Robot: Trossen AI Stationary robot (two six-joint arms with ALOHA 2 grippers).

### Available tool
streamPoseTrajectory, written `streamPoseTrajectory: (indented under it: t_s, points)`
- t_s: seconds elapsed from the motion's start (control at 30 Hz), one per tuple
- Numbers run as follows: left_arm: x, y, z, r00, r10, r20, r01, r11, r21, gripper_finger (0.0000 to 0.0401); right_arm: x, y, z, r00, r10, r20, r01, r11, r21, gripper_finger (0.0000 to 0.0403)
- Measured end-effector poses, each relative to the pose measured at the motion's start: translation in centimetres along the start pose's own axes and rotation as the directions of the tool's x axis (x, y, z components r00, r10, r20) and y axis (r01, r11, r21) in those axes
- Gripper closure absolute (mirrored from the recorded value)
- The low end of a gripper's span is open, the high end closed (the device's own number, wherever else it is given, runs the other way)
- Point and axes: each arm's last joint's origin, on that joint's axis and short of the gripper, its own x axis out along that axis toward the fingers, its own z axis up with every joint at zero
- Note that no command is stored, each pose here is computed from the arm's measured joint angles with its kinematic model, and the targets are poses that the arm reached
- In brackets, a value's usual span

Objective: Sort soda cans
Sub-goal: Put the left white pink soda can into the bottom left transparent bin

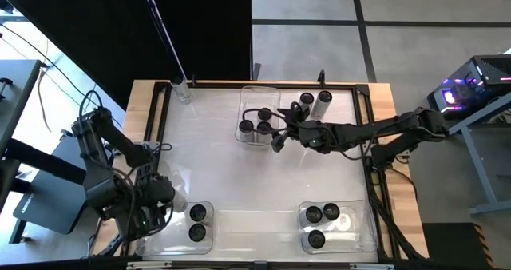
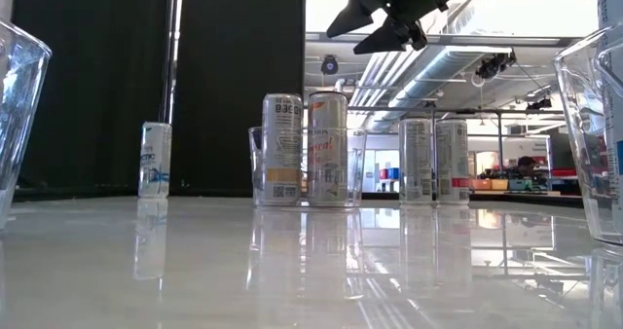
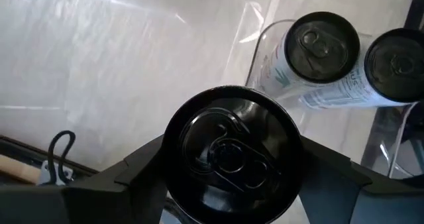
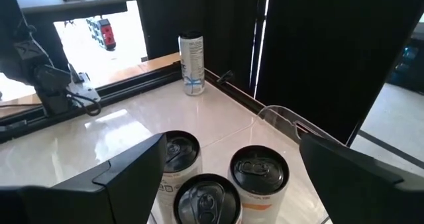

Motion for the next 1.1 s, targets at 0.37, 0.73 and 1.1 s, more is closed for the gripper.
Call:
streamPoseTrajectory:
  t_s: [0.37,0.73,1.1]
  points:
    - [-0.6,0.1,-0.7,1.000,-0.026,0.016,0.027,0.998,-0.048,0.0141,0.2,-0.3,-0.2,1.000,-0.009,-0.019,0.009,1.000,-0.022,0.0062]
    - [-2.4,0.1,0.0,0.994,-0.098,0.042,0.100,0.994,-0.034,0.0140,0.3,-0.5,-0.2,0.999,-0.006,-0.032,0.005,1.000,-0.020,0.0062]
    - [-2.2,-2.5,-0.9,0.982,-0.174,0.071,0.173,0.985,0.020,0.0140,0.3,-0.5,-0.2,0.999,-0.005,-0.034,0.004,1.000,-0.025,0.0062]
